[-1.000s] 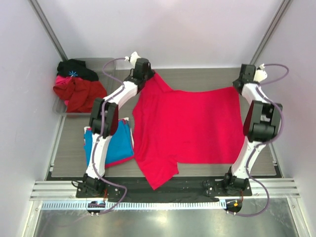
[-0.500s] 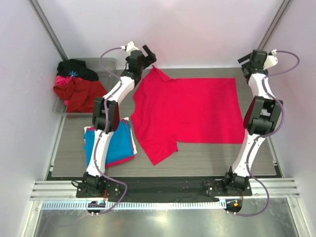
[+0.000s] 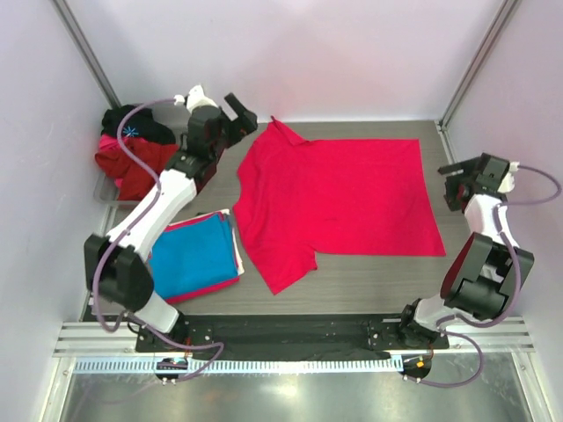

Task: Fold and stack the t-shirts
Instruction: Flatten the tshirt out

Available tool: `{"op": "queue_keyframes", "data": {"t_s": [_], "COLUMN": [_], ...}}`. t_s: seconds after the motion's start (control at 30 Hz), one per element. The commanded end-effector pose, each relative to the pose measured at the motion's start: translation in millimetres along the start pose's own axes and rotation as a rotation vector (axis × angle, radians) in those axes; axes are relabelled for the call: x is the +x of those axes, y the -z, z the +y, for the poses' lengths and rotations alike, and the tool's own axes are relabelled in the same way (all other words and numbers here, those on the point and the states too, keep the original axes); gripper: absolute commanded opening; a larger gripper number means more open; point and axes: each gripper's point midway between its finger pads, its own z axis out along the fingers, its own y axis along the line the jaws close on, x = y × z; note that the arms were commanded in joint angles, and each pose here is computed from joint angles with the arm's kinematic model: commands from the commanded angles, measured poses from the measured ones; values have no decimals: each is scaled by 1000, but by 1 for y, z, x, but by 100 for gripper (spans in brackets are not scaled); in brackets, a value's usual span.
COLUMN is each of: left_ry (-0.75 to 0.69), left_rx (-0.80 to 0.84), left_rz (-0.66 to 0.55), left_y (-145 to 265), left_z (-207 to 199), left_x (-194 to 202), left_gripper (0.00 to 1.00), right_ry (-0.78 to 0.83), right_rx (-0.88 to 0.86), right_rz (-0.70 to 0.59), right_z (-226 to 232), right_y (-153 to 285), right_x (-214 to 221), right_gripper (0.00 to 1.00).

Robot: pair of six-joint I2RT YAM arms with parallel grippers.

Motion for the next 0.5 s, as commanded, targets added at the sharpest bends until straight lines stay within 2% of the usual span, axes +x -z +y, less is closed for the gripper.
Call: {"op": "queue_keyframes", "data": {"t_s": [0.0,0.03,0.07,0.1,0.17,0.23,0.27,0.37,0.47], "left_ry": [-63,-73,-97,-101,-146,-185,-234,-289,-223], "left_rx": [-68,-67,-69,-54,-50,-52,-65,-109,-164], "left_rz": [146,165,220,222,286,304,338,355,373], "left_y": [34,42,54,65,86,103,116,140,151], "left_z": [20,20,25,20,20,18,21,30,52], "left_x": [57,65,92,94,127,138,156,168,178], "left_gripper": [100,100,100,100,100,99,100,100,100], "right_ry": [101,131,162,221,271,336,354,369,315], "right_rx": [-82,-64,-57,-74,-91,-81,-57,51,111], "right_rz": [93,54,64,76,80,95,64,19,-2], "right_z": [12,8,5,7,6,0,-5,-33,-54], "right_y": [24,34,39,45,60,69,78,89,100], "right_x": [34,31,38,47,62,78,75,70,68], "right_gripper": [81,83,86,99,100,100,100,100,97]}}
